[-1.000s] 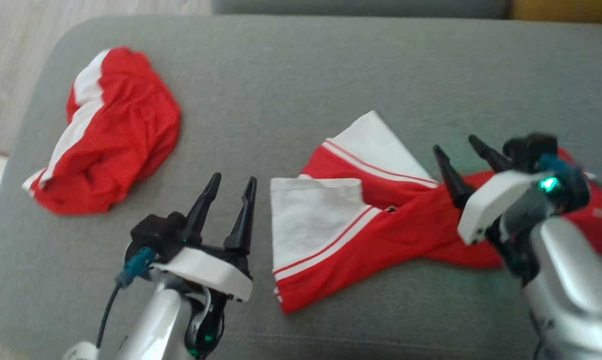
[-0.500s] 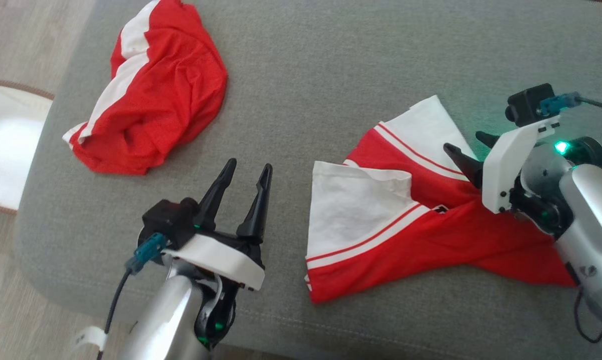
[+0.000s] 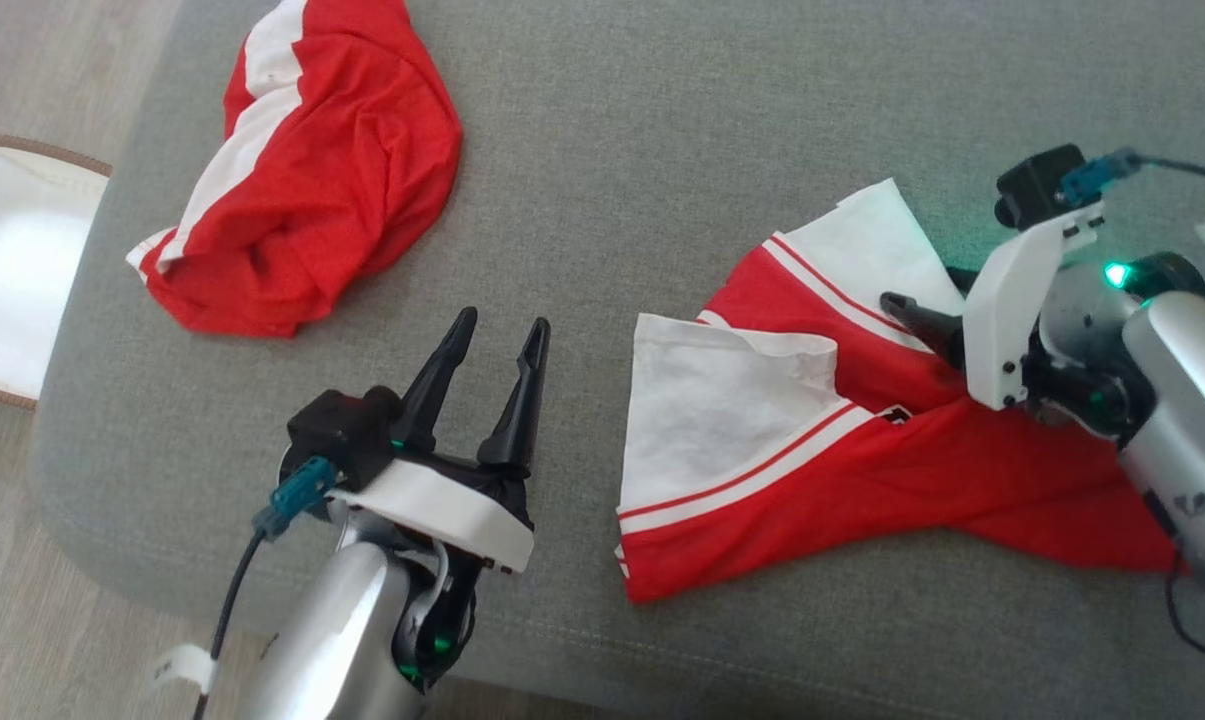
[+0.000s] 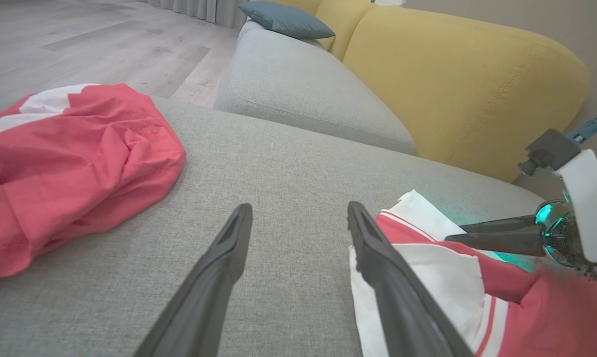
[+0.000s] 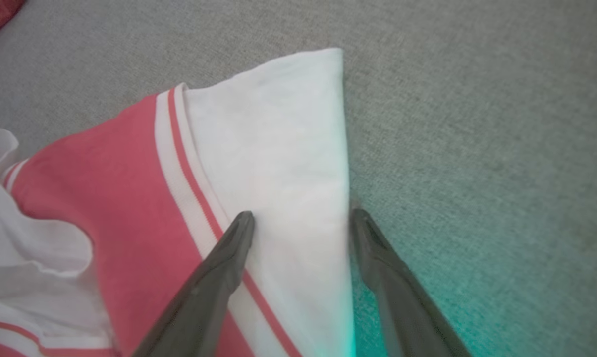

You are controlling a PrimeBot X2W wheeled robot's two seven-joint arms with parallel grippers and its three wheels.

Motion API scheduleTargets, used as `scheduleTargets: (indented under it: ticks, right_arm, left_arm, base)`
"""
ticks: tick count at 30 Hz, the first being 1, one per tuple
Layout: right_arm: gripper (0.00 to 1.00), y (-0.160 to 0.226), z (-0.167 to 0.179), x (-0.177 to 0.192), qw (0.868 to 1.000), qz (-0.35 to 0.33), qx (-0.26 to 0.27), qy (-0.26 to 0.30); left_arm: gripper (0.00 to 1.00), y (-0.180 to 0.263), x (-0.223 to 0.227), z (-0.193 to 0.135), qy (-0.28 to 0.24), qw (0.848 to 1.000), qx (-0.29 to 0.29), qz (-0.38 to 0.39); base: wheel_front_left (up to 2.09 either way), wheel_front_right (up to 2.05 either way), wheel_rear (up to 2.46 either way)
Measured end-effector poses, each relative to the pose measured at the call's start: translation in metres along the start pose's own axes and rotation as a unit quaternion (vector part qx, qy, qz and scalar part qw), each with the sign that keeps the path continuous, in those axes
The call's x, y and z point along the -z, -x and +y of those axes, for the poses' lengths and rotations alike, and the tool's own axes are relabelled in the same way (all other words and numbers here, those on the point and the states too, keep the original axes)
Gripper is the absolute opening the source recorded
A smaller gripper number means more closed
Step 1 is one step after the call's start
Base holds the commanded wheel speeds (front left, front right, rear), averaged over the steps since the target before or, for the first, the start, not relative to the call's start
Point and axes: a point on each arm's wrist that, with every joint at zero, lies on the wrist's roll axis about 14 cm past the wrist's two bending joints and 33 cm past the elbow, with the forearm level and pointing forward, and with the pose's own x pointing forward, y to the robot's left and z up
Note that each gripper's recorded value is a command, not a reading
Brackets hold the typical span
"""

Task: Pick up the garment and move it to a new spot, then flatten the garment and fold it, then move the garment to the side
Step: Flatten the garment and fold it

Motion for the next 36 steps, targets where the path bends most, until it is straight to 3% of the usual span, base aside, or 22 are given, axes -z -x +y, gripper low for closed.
scheduleTargets:
  ticks: [1, 2, 3, 12, 17, 21, 26, 30, 33, 34, 35, 36]
  right_arm:
    - [0.83, -0.001, -0.001, 0.000, 1.000, 0.002, -0.001, -0.003]
    - [0.14, -0.001, -0.002, -0.001, 1.000, 0.003, -0.002, -0.006]
    - [0.00, -0.001, -0.003, -0.002, 1.000, 0.004, -0.002, -0.006]
    - [0.00, 0.003, -0.012, -0.009, 1.000, -0.005, 0.006, 0.007]
    - [0.00, 0.017, -0.033, -0.045, 0.996, -0.064, 0.042, 0.036]
    - [0.00, 0.030, -0.052, -0.084, 0.986, -0.129, 0.079, 0.067]
    - [0.00, 0.048, -0.072, -0.132, 0.964, -0.214, 0.121, 0.096]
    - [0.00, 0.051, -0.073, -0.151, 0.949, -0.253, 0.137, 0.128]
    - [0.00, 0.045, -0.070, -0.148, 0.948, -0.259, 0.137, 0.126]
    - [0.68, 0.042, -0.069, -0.146, 0.949, -0.257, 0.136, 0.123]
    - [1.00, 0.039, -0.068, -0.143, 0.950, -0.252, 0.136, 0.123]
    - [1.00, 0.037, -0.066, -0.141, 0.951, -0.248, 0.135, 0.125]
  left_arm:
    - [1.00, -0.001, 0.001, 0.000, 0.000, 1.000, 0.000, 0.001]
    - [1.00, -0.001, 0.002, 0.000, 0.000, 1.000, 0.000, 0.002]
    - [1.00, -0.002, 0.002, 0.000, 0.000, 1.000, 0.001, 0.003]
    - [1.00, -0.007, -0.001, -0.004, -0.002, 1.000, 0.010, 0.000]
    - [1.00, -0.006, -0.002, -0.006, -0.003, 1.000, 0.011, -0.003]
    - [1.00, -0.006, -0.001, -0.005, -0.003, 1.000, 0.011, -0.001]
    - [1.00, -0.006, 0.000, -0.003, -0.003, 1.000, 0.008, 0.001]
    - [1.00, -0.005, 0.000, -0.002, -0.003, 1.000, 0.006, 0.001]
    - [1.00, -0.005, 0.000, -0.001, -0.003, 1.000, 0.005, 0.001]
    - [1.00, -0.005, 0.000, -0.002, -0.003, 1.000, 0.005, 0.001]
    - [1.00, -0.005, 0.000, -0.002, -0.003, 1.000, 0.006, 0.000]
    - [1.00, -0.005, -0.001, -0.002, -0.003, 1.000, 0.006, -0.001]
  base:
    - [0.00, 0.00, 0.00]
    - [0.00, 0.00, 0.00]
    - [0.00, 0.00, 0.00]
    - [0.00, 0.00, 0.00]
    - [0.00, 0.00, 0.00]
    - [0.00, 0.00, 0.00]
    - [0.00, 0.00, 0.00]
    - [0.00, 0.00, 0.00]
    - [0.00, 0.00, 0.00]
    - [0.00, 0.00, 0.00]
    - [0.00, 0.00, 0.00]
    - [0.00, 0.00, 0.00]
